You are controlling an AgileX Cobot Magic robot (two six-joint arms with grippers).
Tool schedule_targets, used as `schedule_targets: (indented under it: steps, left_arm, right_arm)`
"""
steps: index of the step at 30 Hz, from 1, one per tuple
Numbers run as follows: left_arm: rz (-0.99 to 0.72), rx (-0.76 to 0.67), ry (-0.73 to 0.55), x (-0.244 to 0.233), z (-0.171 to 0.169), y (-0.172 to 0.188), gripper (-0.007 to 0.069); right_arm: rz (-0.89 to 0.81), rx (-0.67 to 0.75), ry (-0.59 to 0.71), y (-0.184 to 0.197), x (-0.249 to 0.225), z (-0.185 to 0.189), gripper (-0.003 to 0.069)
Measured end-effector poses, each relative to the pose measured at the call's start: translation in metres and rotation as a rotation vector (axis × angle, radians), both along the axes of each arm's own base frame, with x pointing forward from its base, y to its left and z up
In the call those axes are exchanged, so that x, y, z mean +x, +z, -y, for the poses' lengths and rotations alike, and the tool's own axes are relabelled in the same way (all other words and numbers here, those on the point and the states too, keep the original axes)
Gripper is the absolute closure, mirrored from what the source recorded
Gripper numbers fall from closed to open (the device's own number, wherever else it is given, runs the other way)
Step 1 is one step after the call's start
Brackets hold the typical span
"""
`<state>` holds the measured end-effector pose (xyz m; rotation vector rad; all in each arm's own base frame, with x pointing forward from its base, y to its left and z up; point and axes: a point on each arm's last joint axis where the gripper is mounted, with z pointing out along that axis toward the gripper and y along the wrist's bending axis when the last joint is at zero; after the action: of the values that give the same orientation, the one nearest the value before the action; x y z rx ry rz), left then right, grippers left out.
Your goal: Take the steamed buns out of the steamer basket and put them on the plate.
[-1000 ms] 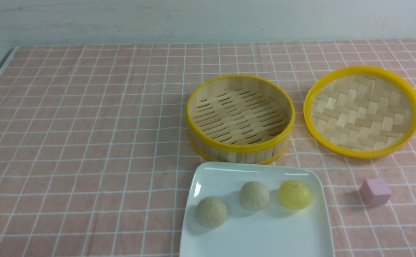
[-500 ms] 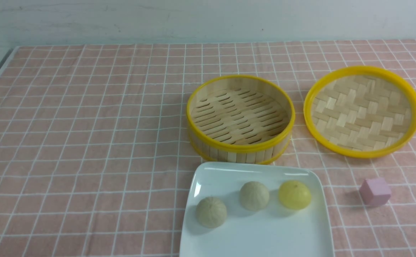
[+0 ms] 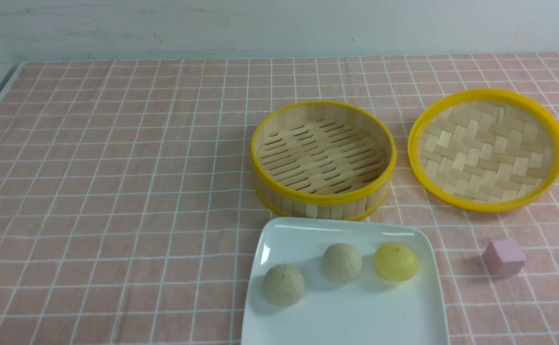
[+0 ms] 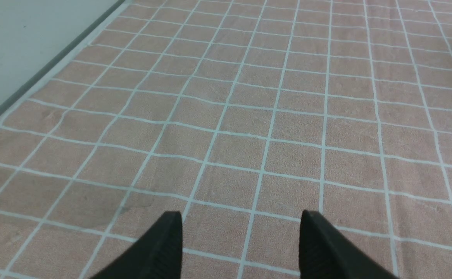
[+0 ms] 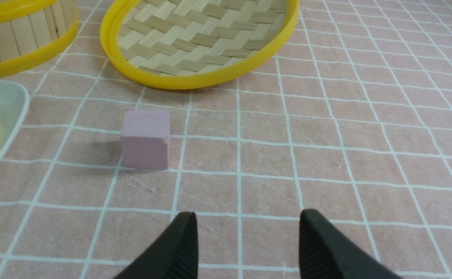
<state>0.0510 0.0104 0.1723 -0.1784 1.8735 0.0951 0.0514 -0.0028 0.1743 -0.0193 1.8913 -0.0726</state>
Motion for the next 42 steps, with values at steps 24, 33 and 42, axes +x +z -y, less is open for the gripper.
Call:
schedule_targets:
  steps: [24,33,42]
  left_arm:
    - [0.0,-0.001,0.0,0.0,0.0,0.0,0.0205]
    - [0.0,-0.001,0.0,0.0,0.0,0.0,0.0205]
    - [0.0,-0.001,0.0,0.0,0.0,0.0,0.0205]
  right_arm:
    - [0.002,0.017,-0.018,0.0001,0.0,0.001,0.029]
    - [0.004,0.024,-0.017,0.0002,0.0,0.0008,0.029]
    - [0.004,0.024,-0.017,0.0003,0.0,0.0008,0.029]
